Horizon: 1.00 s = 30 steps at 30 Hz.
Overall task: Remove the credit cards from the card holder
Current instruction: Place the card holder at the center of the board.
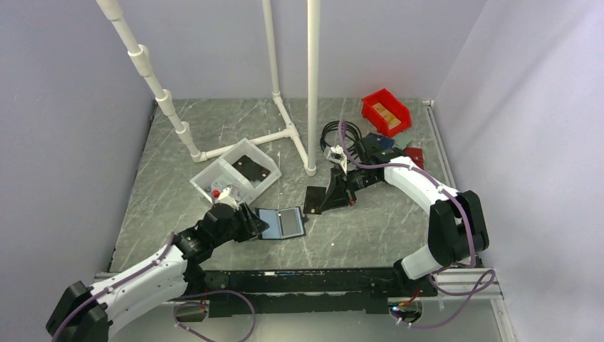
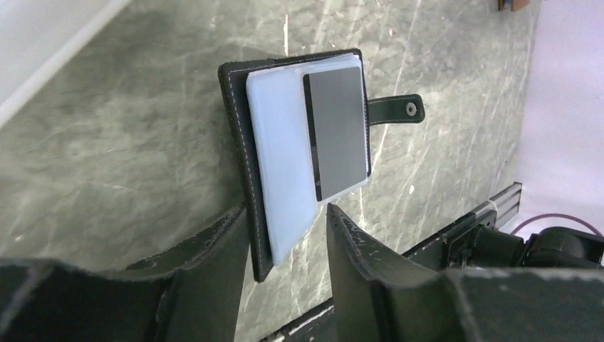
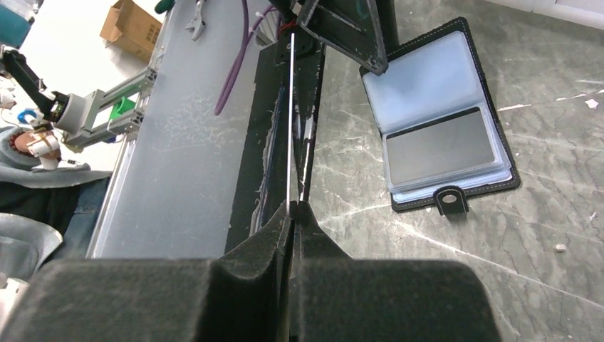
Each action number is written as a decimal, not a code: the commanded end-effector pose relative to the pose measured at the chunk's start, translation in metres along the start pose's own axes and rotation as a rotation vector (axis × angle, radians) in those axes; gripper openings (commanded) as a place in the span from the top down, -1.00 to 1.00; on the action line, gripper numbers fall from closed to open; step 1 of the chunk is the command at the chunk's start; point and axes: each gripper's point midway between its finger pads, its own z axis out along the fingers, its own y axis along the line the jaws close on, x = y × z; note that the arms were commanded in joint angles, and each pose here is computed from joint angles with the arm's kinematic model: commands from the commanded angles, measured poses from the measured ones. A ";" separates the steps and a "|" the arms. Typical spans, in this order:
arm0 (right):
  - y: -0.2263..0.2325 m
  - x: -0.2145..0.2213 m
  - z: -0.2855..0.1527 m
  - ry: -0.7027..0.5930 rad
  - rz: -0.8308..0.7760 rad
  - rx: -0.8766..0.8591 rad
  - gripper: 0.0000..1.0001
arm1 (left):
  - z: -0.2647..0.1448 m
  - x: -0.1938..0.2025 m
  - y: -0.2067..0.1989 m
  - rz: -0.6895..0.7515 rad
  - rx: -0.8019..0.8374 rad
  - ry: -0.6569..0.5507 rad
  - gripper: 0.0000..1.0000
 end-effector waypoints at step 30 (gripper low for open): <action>0.002 -0.009 -0.005 0.014 -0.125 0.022 1.00 | -0.049 -0.049 -0.191 0.393 0.711 -0.071 -0.91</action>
